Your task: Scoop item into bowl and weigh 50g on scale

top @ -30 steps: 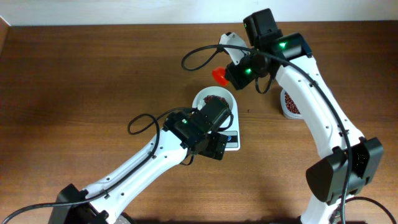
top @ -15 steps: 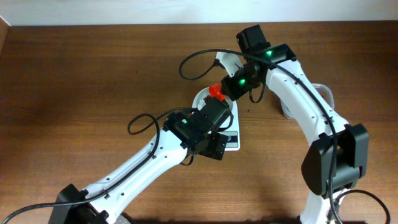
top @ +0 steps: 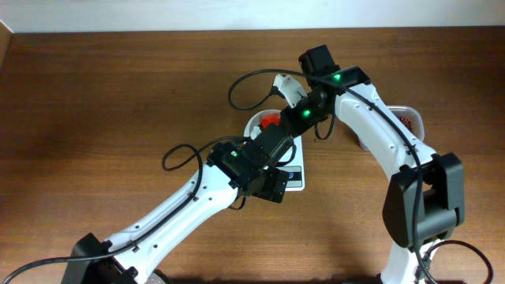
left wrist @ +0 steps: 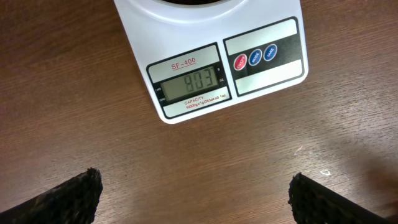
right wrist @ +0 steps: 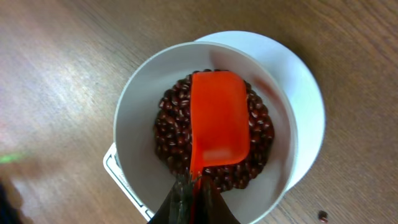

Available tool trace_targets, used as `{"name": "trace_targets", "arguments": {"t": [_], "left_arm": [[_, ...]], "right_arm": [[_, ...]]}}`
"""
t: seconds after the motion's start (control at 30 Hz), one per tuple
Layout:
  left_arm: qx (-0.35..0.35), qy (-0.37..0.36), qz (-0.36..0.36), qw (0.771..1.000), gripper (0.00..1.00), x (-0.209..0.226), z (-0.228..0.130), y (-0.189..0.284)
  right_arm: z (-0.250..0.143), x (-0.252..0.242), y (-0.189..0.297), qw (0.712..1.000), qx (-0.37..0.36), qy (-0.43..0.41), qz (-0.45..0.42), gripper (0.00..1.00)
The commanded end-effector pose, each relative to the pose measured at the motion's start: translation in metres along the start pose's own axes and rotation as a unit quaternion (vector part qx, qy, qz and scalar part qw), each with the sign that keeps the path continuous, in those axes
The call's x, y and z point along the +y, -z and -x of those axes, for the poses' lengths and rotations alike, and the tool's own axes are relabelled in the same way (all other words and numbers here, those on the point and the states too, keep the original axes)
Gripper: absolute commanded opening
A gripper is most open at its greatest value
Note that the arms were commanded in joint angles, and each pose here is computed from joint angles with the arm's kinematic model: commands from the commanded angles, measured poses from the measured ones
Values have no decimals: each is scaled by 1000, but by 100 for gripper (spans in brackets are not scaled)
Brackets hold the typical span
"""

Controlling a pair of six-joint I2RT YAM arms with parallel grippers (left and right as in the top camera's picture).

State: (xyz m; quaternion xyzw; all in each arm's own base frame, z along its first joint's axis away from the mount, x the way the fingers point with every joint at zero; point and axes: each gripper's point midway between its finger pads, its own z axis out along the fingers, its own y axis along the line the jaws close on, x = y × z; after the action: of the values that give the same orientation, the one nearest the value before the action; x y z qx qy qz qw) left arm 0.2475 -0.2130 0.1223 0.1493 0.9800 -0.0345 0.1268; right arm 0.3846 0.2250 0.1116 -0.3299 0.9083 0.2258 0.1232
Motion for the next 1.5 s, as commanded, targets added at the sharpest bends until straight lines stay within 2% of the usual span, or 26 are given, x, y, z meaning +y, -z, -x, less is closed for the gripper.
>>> {"name": "trace_targets", "arguments": {"t": [0.0,0.2,0.3,0.5,0.6,0.77,0.9,1.1,1.33,1.47], "left_arm": [[2,5,7,1000,99,2,-2,-2],[2,5,7,1000,99,2,-2,-2],[2,5,7,1000,99,2,-2,-2],[2,5,7,1000,99,2,-2,-2],[2,5,7,1000,99,2,-2,-2],[2,5,7,1000,99,2,-2,-2],[2,5,7,1000,99,2,-2,-2],[3,5,7,1000,99,2,-2,-2],[2,5,7,1000,99,2,-2,-2],[3,5,7,1000,99,2,-2,-2]], "right_arm": [[-12,16,-10,998,16,-14,53,6],[-19,21,-8,997,32,-27,62,6],[-11,21,-1,996,23,-57,63,6],[12,32,32,976,-50,-91,194,7],[12,18,40,973,-63,-105,193,6],[7,5,24,993,-26,-78,90,4],[25,3,48,997,-33,-58,39,4],[8,-4,33,993,43,-12,-112,4],[21,12,29,994,27,11,-105,4],[47,18,79,996,-21,-8,-92,4]]}}
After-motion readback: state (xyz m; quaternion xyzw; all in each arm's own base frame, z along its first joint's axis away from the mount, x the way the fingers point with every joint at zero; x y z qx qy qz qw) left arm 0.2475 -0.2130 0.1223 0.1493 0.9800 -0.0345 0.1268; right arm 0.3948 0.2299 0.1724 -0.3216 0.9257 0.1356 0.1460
